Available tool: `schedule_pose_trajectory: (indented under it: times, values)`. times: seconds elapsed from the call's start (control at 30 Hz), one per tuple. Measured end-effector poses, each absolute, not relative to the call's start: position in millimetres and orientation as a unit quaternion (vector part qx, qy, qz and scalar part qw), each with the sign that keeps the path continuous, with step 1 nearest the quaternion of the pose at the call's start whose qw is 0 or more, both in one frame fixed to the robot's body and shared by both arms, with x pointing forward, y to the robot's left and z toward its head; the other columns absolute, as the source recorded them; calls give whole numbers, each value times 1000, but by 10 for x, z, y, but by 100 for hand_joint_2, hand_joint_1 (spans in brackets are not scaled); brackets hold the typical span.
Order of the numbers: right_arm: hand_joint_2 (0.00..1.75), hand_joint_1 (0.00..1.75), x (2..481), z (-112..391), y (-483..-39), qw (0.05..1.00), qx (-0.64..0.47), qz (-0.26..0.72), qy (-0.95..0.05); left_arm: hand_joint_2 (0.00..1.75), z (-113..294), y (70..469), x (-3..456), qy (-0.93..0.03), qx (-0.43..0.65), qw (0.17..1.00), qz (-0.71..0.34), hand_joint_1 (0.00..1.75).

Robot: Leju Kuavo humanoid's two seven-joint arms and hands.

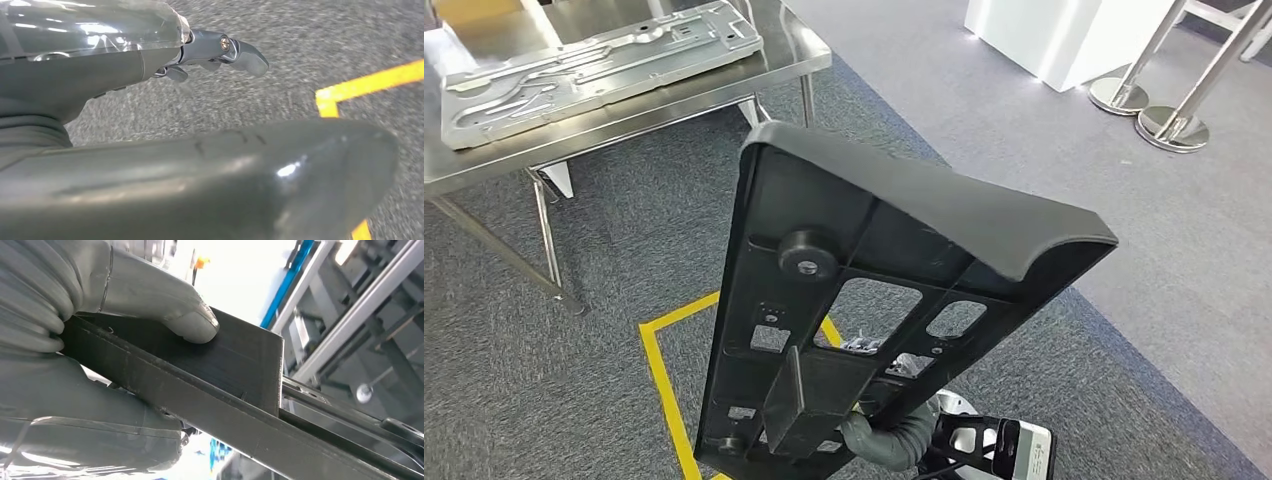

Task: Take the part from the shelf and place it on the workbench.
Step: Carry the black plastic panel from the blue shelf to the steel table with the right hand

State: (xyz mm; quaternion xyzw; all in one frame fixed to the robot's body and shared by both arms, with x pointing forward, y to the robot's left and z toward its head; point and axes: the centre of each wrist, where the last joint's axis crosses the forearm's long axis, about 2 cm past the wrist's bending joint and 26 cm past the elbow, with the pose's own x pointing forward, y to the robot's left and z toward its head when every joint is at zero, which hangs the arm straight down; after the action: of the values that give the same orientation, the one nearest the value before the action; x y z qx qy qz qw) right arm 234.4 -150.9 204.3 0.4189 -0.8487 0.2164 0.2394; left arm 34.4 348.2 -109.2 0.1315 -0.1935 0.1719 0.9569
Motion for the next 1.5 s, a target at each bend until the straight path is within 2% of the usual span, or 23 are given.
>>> schedule_pose_trajectory:
  times: [1.5]
  values:
    - [175,175,2383,2103,-1536,228,436,203,-846,0,-1084,3536,376,-235,106,947,190,0]
